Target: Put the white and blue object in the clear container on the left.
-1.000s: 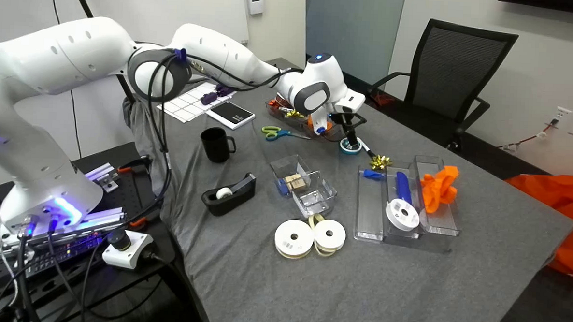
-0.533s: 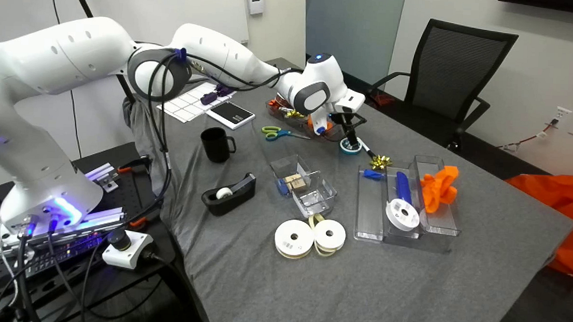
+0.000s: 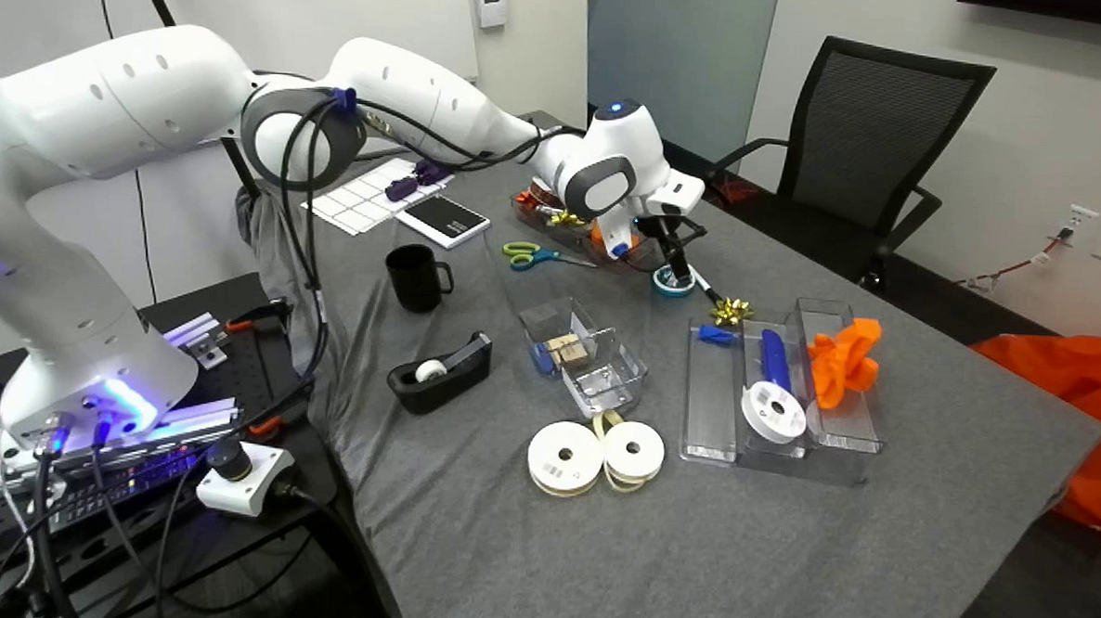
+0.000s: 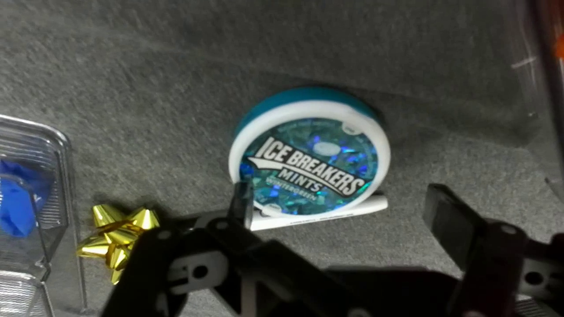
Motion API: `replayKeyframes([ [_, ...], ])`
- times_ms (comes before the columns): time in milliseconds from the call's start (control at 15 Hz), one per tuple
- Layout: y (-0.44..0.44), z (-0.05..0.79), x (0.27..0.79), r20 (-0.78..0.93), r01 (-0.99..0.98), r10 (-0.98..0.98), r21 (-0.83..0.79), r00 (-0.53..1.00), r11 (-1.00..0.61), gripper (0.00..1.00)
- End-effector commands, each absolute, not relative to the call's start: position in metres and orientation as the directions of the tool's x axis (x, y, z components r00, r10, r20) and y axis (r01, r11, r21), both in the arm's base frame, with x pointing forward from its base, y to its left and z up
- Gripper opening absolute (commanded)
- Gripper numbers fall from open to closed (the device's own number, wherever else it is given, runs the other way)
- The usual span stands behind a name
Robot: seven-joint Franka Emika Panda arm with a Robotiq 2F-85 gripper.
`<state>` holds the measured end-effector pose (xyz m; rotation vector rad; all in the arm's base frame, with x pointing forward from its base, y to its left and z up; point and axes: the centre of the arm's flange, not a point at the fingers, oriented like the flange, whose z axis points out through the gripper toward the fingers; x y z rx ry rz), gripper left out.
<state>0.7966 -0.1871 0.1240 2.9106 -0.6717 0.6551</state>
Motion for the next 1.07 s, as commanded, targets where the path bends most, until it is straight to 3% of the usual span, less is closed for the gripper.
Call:
replayKeyframes([
  [0,-0.190,0.134,0.764,0.408,-0.414,-0.383,-0.014,0.829,-0.910,1.00],
  [667,-0.195,0.108,0.753,0.393,-0.422,-0.384,0.012,0.836,-0.907,1.00],
  [733,-0.195,0.106,0.752,0.393,-0.420,-0.383,0.009,0.836,-0.908,0.75],
  [800,-0.195,0.105,0.753,0.397,-0.425,-0.388,0.006,0.832,-0.905,0.74],
  [933,-0.196,0.110,0.754,0.405,-0.429,-0.391,0.004,0.827,-0.903,0.61],
  [1000,-0.196,0.110,0.753,0.405,-0.430,-0.392,0.004,0.826,-0.903,0.61],
])
